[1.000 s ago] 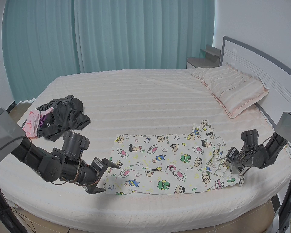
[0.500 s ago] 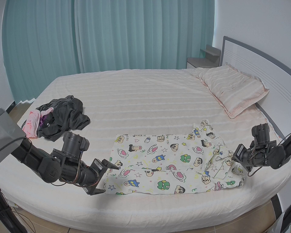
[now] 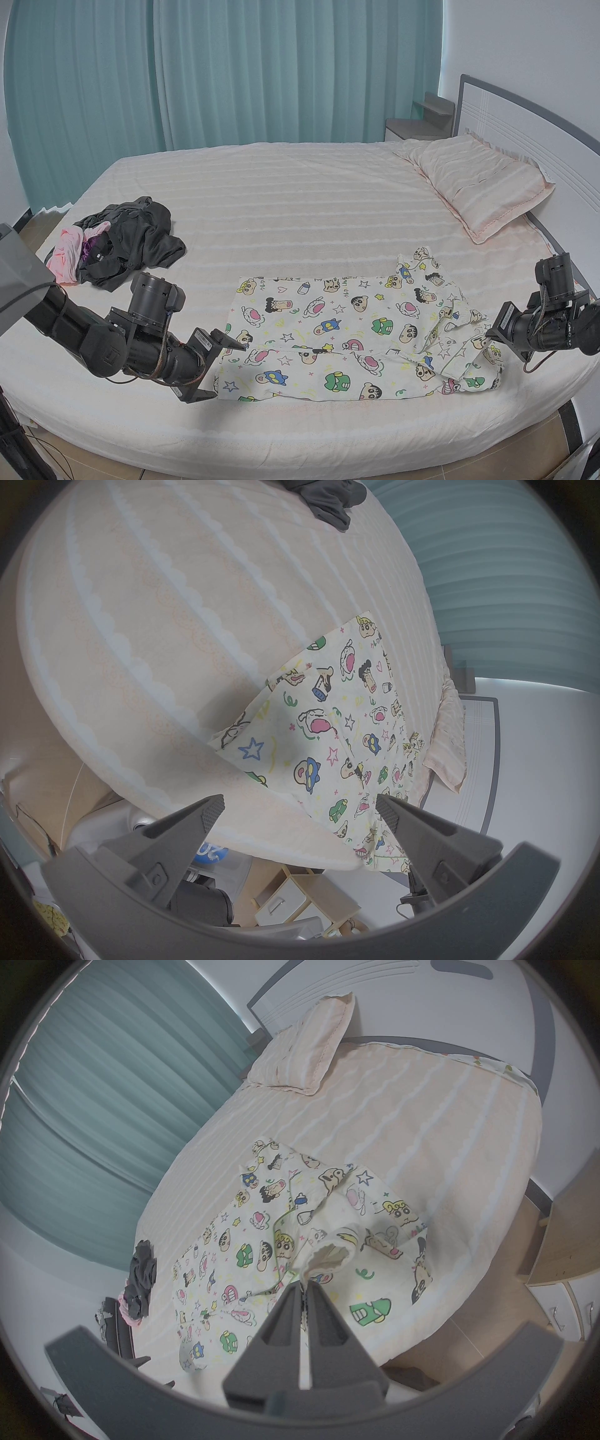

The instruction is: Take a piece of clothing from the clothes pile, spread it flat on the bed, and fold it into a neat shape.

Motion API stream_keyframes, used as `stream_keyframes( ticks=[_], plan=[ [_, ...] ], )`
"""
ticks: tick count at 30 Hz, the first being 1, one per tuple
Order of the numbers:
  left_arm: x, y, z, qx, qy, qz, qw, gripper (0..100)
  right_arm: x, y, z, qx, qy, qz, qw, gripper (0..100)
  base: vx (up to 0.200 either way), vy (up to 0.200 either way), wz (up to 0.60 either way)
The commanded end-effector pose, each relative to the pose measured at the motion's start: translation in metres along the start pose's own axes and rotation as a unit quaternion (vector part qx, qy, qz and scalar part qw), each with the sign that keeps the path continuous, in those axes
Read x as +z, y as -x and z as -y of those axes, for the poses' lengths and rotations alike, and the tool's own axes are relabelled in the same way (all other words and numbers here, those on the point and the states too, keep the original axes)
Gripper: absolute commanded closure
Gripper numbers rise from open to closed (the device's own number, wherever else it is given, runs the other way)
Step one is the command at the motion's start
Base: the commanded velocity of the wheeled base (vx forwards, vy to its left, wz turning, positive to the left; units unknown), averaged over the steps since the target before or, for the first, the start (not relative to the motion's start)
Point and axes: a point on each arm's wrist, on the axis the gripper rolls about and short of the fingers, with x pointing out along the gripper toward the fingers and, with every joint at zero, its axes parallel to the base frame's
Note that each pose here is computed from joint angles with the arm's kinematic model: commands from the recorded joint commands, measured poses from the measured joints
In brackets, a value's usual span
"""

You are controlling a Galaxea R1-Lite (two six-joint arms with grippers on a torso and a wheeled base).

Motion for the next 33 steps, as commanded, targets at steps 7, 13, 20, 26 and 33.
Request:
stream_keyframes(
  ticks=[7,13,20,26,33],
  plan=[
    [0.000,-0.001,-0.001,0.002,0.001,-0.001,1.0000,0,-0.030,0.020,0.010,0.004,0.022,-0.024,0.9995,100,0.000,0.000,0.00],
    [0.000,-0.002,-0.001,0.003,0.001,-0.001,1.0000,0,-0.037,0.021,0.018,-0.007,0.023,-0.034,0.9991,0,0.000,0.000,0.00],
    [0.000,-0.002,-0.001,0.003,0.001,-0.001,1.0000,0,-0.052,0.035,0.023,0.007,0.043,-0.044,0.9981,0,0.000,0.000,0.00],
    [0.000,-0.002,-0.001,0.002,0.001,-0.001,1.0000,0,-0.046,0.040,0.015,0.027,0.045,-0.030,0.9982,0,0.000,0.000,0.00],
    [-0.003,-0.002,0.000,0.003,-0.005,-0.001,1.0000,0,-0.060,-0.018,-0.003,0.007,0.067,-0.084,0.9942,0,0.000,0.000,0.00]
  ],
)
